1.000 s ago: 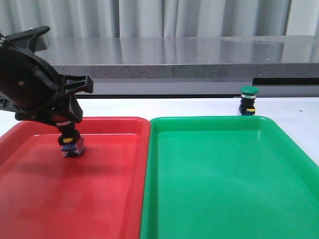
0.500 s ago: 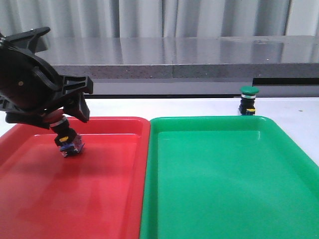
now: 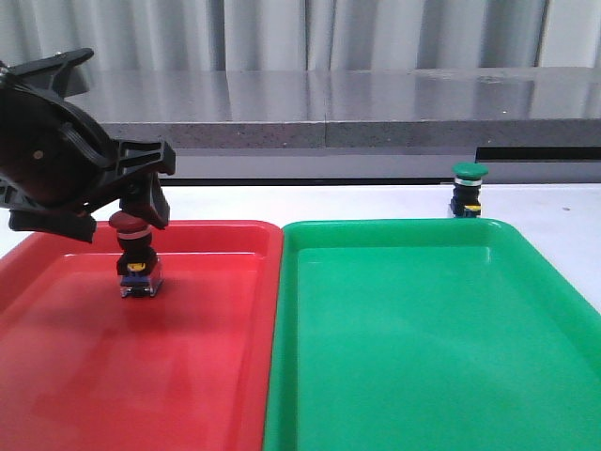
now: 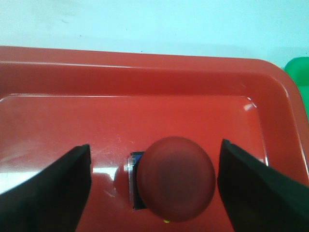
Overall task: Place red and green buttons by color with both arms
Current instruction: 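Open the left gripper and raise it away from the button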
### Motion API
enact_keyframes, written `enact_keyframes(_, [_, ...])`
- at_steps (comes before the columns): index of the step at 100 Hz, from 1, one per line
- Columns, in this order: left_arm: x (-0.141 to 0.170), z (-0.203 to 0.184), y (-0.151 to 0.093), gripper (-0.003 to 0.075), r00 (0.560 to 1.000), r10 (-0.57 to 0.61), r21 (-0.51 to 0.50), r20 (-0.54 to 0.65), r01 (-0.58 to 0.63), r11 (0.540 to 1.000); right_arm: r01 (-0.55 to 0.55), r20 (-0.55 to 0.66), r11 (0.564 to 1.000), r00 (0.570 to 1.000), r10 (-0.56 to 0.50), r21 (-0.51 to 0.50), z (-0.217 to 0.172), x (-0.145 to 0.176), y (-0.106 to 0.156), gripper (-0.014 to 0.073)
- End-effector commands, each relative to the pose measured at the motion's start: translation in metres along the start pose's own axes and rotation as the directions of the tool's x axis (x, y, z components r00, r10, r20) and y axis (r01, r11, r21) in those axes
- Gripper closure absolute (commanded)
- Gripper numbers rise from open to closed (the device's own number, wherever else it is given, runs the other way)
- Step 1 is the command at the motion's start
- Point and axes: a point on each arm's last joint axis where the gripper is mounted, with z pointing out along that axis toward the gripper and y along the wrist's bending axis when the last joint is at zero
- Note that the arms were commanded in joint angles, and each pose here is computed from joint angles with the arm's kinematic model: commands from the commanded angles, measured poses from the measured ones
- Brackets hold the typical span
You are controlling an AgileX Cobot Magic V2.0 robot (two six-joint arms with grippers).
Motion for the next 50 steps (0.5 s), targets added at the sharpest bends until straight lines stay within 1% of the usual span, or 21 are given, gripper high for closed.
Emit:
enact_keyframes(1, [-0.020,-0.018,-0.013,0.0202,0.993,-0.006,0.050,0.116,0.000,0.999,0.020,0.122,1.000,0.992,-0.019,-0.002,-0.003,-0.014,0.001,0.0663])
enact_keyframes(15, [-0.024,-0.027,-0.015,0.0202,0.990,-0.007,0.062,0.140,-0.001,0.998,0.020,0.122,1.000,0.992,-0.019,-0.002,-0.003,-0.014,0.001,0.0663])
enact_keyframes(29, [-0.033,-0.047,-0.020,0.0202,0.981,-0.011,0.087,0.194,-0.007,0.996,0.020,0.122,1.000,0.992,-0.019,-0.002,-0.003,-0.014,0.001,0.0663])
enact_keyframes(36, [-0.039,-0.061,-0.022,0.0202,0.972,-0.009,0.104,0.235,-0.015,0.994,0.020,0.122,1.000,0.992,-0.019,-0.002,-0.003,-0.014,0.001,0.0663])
enact_keyframes(50, [-0.051,-0.096,-0.027,0.0202,0.938,0.039,0.121,0.344,-0.085,0.989,0.020,0.122,1.000,0.992,-0.019,-0.002,-0.003,-0.014,0.001,0.0663])
